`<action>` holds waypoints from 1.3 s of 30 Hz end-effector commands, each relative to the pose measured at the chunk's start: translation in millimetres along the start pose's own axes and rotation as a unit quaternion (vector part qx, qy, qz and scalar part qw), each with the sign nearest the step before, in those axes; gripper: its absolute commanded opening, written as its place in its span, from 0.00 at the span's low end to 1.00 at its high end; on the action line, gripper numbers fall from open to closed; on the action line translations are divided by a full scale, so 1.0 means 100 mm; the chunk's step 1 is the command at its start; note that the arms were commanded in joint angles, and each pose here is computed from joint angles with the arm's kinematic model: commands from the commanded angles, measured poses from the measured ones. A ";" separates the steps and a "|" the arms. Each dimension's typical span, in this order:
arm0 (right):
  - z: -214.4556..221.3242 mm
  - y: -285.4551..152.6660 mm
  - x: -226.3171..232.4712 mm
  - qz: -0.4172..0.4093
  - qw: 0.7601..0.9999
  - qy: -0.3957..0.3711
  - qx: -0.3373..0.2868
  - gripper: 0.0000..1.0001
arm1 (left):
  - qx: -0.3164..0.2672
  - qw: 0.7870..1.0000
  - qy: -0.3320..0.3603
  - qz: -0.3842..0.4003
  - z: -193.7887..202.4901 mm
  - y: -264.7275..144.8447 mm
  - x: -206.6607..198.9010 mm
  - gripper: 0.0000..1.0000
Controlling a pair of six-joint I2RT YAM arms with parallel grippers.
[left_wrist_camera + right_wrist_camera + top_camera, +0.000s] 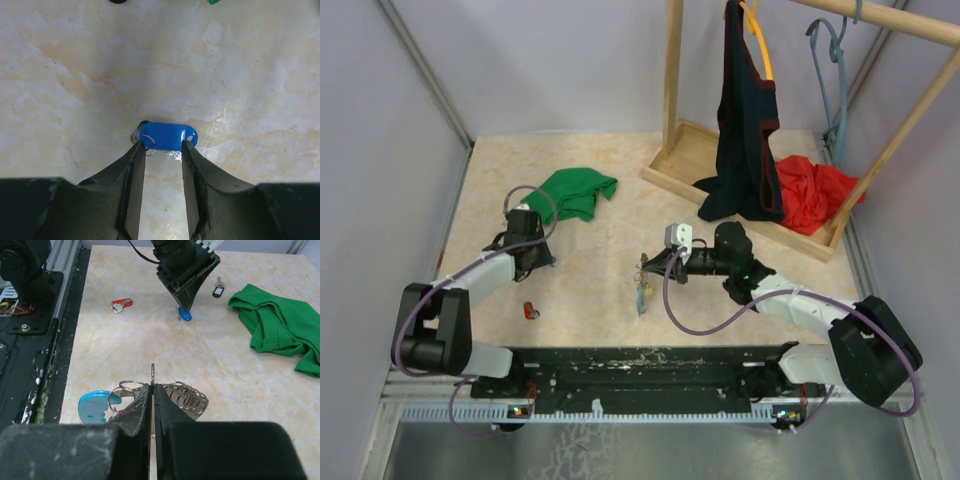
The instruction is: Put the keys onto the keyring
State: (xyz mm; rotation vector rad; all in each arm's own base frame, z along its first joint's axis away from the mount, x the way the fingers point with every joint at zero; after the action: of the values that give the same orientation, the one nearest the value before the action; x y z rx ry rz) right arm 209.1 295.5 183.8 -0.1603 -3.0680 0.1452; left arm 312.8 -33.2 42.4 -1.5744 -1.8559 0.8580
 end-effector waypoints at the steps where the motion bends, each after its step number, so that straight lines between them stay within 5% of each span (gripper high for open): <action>1: -0.28 0.00 0.05 -0.006 0.998 -0.045 -0.032 0.00 | 0.004 0.999 0.023 -0.029 -0.06 0.05 0.05 0.41; 16: -0.29 0.00 0.05 -0.005 0.998 -0.048 -0.032 0.00 | 0.031 0.998 0.046 -0.039 0.04 0.09 0.02 0.24; 23: -0.30 0.00 0.05 -0.005 0.998 -0.048 -0.033 0.00 | 0.027 0.998 0.048 0.011 0.04 0.03 -0.15 0.01; 32: -0.30 0.00 0.05 -0.006 0.998 -0.047 -0.033 0.00 | 0.003 0.985 0.081 0.153 0.02 -0.20 -0.91 0.01; 39: -0.30 0.02 0.06 -0.012 0.998 -0.044 -0.031 0.00 | -0.022 0.979 0.099 0.178 -0.14 -0.44 -1.06 0.01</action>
State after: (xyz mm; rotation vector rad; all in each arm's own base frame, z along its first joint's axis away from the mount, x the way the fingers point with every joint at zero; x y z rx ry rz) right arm 206.7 294.9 183.7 -0.1589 -3.0652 0.1555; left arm 304.2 -131.2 54.7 -1.8904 -1.4785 0.8159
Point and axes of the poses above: each gripper's point midway between its finger pads, its own y axis out along the fingers, its own x axis along the line the jaws close on, z = x × y, the point moved 1 cm from there along -y, back along the fingers, and after that the axes turned 11 degrees about y, right-handed, at the moved point
